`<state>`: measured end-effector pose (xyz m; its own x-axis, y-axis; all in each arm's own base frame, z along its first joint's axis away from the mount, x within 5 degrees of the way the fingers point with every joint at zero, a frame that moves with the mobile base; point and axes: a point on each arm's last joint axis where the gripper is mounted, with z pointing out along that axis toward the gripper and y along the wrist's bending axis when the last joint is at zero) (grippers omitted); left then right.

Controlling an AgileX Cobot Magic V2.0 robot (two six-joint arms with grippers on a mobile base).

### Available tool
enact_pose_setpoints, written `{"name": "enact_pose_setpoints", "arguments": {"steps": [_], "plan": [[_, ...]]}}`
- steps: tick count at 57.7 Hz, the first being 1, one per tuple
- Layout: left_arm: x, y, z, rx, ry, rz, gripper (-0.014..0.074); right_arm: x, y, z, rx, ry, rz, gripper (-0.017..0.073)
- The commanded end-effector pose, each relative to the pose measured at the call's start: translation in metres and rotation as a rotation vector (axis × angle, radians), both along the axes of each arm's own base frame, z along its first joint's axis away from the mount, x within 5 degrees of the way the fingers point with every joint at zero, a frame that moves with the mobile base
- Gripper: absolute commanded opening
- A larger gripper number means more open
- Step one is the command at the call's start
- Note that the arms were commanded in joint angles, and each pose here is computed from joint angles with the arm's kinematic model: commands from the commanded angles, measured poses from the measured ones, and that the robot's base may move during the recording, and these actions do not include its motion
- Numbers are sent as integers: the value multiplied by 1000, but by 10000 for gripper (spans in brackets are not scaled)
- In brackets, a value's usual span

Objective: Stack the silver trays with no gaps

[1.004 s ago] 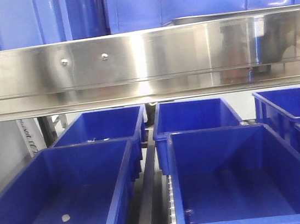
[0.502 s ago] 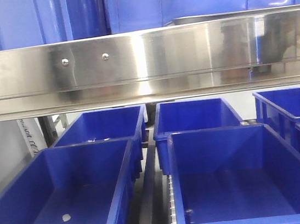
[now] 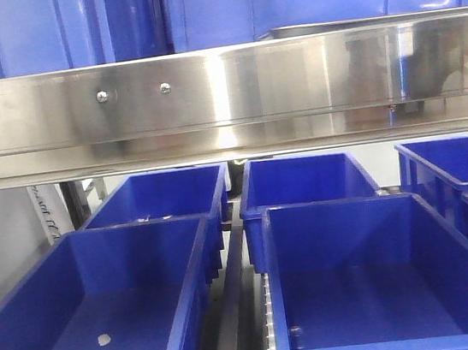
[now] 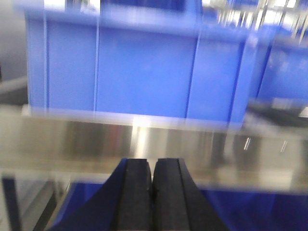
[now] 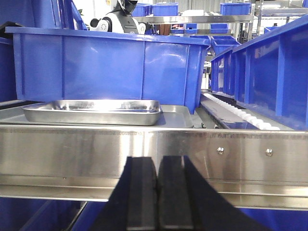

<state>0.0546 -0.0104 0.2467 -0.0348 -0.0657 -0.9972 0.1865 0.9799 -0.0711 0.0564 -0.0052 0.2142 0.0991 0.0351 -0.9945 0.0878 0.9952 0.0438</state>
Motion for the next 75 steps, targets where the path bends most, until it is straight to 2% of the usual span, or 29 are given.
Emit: {"name": "enact_pose_setpoints", "arguments": {"steps": [1, 12, 15, 26, 32, 41, 75], "plan": [[1, 0, -11, 32, -24, 3, -7, -1, 0, 2, -2, -21, -6, -78], [1, 0, -39, 90, -62, 4, -7, -1, 0, 2, -2, -21, -6, -78], [1, 0, -37, 96, -89, 3, -7, -1, 0, 2, -2, -21, -6, -78], [1, 1, -41, 137, -53, 10, -7, -1, 0, 2, -2, -21, -6, -78], [1, 3, -41, 136, -48, 40, -7, -1, 0, 2, -2, -21, -6, -78], [2, 5, -41, 105, -38, 84, -7, -1, 0, 2, -2, -21, -6, -78], [2, 5, -42, 104, -33, 87, -7, -1, 0, 2, -2, -21, -6, -78]]}}
